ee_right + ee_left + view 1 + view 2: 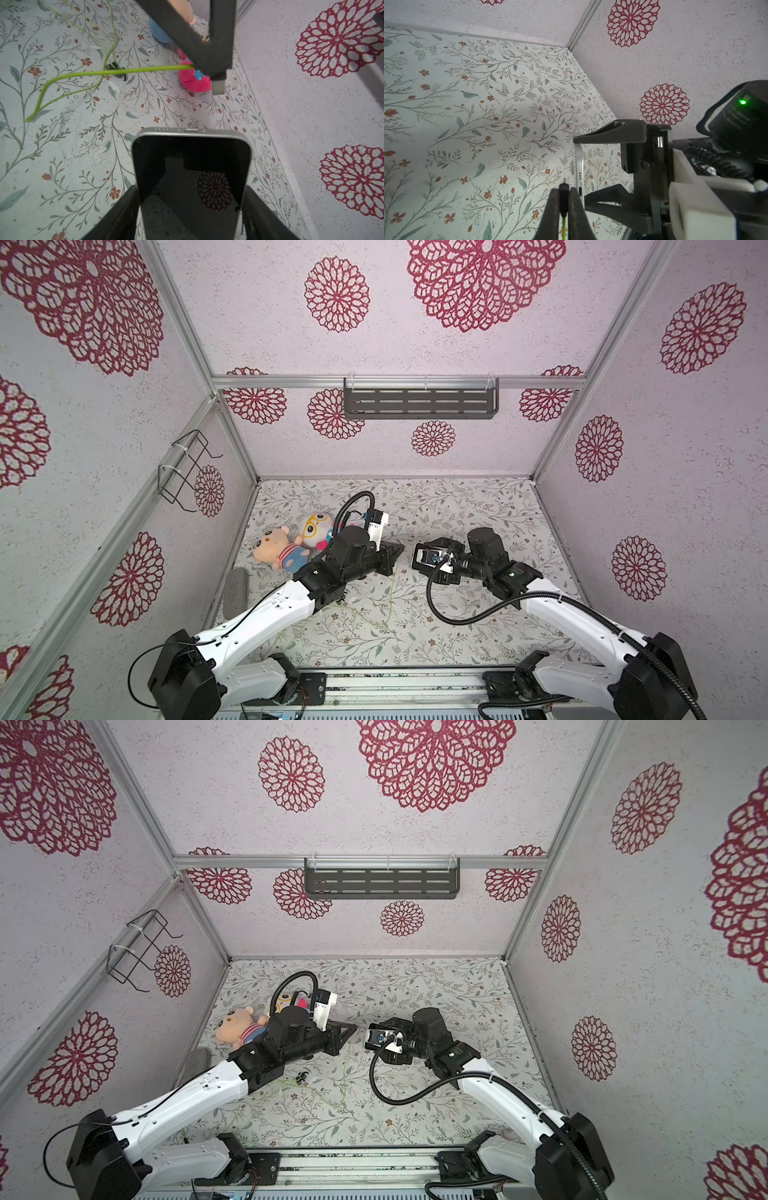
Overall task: Plug wired earphones into phones
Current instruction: Insert the wired earphone into the phone.
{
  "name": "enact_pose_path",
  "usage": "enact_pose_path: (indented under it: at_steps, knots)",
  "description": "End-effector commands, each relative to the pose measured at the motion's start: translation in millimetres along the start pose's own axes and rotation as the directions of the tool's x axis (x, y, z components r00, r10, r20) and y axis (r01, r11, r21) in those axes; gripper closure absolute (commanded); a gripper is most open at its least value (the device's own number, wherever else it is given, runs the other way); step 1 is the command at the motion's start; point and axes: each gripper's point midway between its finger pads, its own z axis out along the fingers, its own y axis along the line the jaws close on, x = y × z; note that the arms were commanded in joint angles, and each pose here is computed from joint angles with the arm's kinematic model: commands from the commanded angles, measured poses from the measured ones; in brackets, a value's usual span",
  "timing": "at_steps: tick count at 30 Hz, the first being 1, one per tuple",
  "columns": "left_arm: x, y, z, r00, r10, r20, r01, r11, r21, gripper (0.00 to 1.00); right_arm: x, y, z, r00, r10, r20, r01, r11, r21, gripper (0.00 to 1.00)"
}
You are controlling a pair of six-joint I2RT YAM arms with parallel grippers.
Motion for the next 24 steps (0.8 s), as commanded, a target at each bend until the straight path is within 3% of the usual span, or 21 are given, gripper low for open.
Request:
enact_pose_path:
  at_steps: [1,24]
  knots:
    - [-18.6,-10.5,-0.1,0.998,0.004,0.067,-0.004,1.0,0.005,1.0,-30.1,-20.0,-8.7,0.996,-0.021,0.082,0.014,0.997,0.082,0.35]
    - [-9.3,-17.7,1.1,0.996,0.074,0.052,-0.075,0.997,0.004,1.0,-41.0,-36.4,-7.6,0.996,0.041,0.079,-0.051,0.989,0.135,0.35]
